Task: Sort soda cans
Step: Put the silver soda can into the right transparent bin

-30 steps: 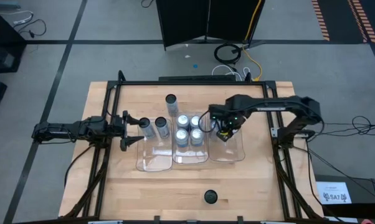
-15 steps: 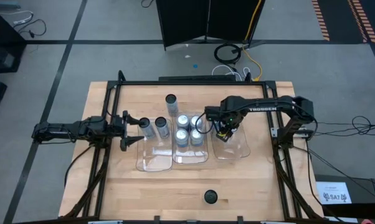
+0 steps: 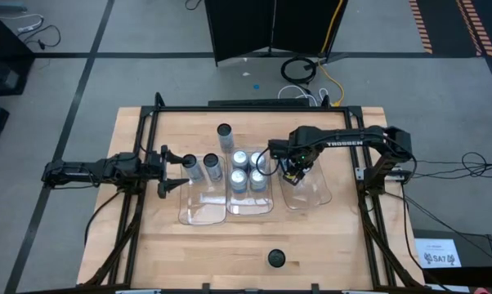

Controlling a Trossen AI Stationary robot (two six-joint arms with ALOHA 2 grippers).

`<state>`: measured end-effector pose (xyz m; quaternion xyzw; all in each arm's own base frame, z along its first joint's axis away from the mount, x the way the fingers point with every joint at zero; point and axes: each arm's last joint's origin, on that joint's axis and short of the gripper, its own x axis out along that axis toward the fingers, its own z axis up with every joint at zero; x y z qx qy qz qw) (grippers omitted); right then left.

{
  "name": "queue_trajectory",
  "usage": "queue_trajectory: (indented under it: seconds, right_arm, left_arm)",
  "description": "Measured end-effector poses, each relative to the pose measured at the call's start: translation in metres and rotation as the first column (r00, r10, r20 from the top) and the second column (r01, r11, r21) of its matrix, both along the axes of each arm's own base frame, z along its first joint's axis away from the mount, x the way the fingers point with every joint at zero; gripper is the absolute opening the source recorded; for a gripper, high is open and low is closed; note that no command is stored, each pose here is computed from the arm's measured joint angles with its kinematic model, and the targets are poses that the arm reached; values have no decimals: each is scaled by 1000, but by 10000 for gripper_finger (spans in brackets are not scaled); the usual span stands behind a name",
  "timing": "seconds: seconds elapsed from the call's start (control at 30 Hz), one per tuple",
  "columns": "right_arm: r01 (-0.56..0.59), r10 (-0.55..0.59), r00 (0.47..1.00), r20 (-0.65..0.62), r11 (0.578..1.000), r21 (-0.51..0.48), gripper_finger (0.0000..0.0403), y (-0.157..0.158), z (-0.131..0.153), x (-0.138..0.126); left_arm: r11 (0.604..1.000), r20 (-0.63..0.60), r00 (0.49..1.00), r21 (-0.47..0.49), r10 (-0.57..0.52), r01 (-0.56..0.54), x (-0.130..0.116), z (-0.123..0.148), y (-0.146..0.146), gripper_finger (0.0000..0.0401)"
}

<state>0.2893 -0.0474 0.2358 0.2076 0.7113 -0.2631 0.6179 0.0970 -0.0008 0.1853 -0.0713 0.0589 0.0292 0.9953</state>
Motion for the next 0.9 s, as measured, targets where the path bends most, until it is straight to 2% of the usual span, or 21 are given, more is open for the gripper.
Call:
queue_trajectory:
  seconds: [0.27, 0.4, 0.7, 0.9]
  right_arm:
    - [15, -15, 1000, -4, 1000, 5, 233, 1, 0, 0]
    - [59, -59, 998, -17, 998, 15, 237, 1, 0, -2]
    - [75, -74, 997, -37, 997, 17, 299, 2, 1, -4]
    - [77, -75, 994, -85, 997, 22, 317, 3, 2, -8]
  left_arm:
    - [1000, 0, 1000, 0, 0, 0, 0, 0, 0, 363]
    - [1000, 0, 1000, 0, 0, 0, 0, 0, 0, 363]
    - [1000, 0, 1000, 0, 0, 0, 0, 0, 0, 363]
    - [1000, 0, 1000, 0, 0, 0, 0, 0, 0, 363]
